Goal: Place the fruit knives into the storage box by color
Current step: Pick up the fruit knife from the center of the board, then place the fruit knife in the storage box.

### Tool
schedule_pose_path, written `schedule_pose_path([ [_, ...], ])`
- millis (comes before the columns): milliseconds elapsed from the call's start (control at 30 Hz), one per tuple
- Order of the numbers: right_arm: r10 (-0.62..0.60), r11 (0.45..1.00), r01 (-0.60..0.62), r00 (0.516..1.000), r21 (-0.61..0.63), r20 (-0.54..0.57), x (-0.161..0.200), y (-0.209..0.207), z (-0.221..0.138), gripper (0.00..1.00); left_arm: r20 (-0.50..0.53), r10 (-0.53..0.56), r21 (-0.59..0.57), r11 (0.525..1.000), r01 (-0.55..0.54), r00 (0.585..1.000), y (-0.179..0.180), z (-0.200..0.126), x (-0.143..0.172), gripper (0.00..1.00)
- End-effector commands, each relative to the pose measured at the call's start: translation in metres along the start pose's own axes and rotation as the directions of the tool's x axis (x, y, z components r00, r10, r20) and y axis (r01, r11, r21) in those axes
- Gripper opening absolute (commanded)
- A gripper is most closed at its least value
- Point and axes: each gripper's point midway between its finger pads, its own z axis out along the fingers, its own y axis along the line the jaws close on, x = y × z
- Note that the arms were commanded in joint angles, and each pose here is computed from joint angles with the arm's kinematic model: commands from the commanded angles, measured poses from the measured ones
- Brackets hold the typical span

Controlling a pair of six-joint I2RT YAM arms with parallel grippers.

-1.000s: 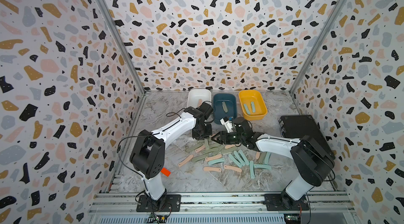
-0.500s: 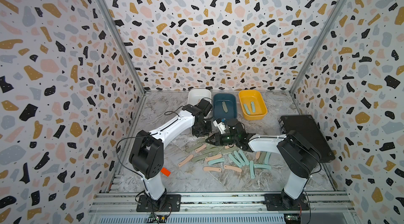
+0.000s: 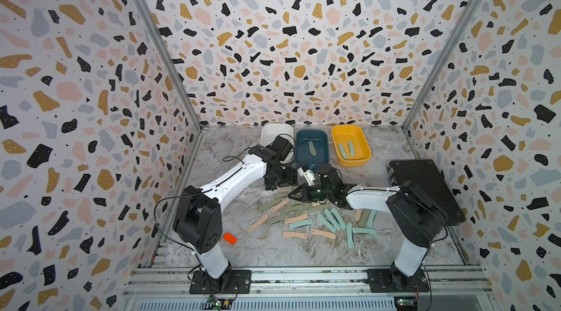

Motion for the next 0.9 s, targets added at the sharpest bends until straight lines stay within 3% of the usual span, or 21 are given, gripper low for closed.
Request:
schedule_pose_path([
  [0,-0.049,0.992,0.043,0.998,0.115,0.044,-0.038,-0.005,-0.039,0.02,0.084,0.027,0.011,1.0,-0.028,0.996,0.005,-0.036,-0.011,0.99],
  [200,-0.029,0.962,-0.005,0.992,0.274,0.12,-0.104,-0.043,-0.07,0.01,0.107,0.03,-0.005,1.0,-0.029,0.994,0.023,-0.048,-0.019,0.99],
  [400,-0.08,0.901,0.033,0.993,0.433,0.09,-0.154,-0.07,-0.072,0.01,0.055,0.022,-0.018,1.0,-0.021,0.998,0.037,-0.036,-0.018,0.99],
  [567,-0.118,0.832,0.079,0.992,0.549,0.037,-0.176,-0.092,-0.072,0.02,0.034,-0.002,-0.01,1.0,0.002,0.999,0.047,-0.028,-0.016,0.99],
  [867,-0.162,0.758,0.144,0.986,0.636,-0.031,-0.203,-0.13,-0.052,0.03,-0.001,-0.014,-0.01,1.0,0.014,1.0,0.056,-0.017,-0.007,0.99],
])
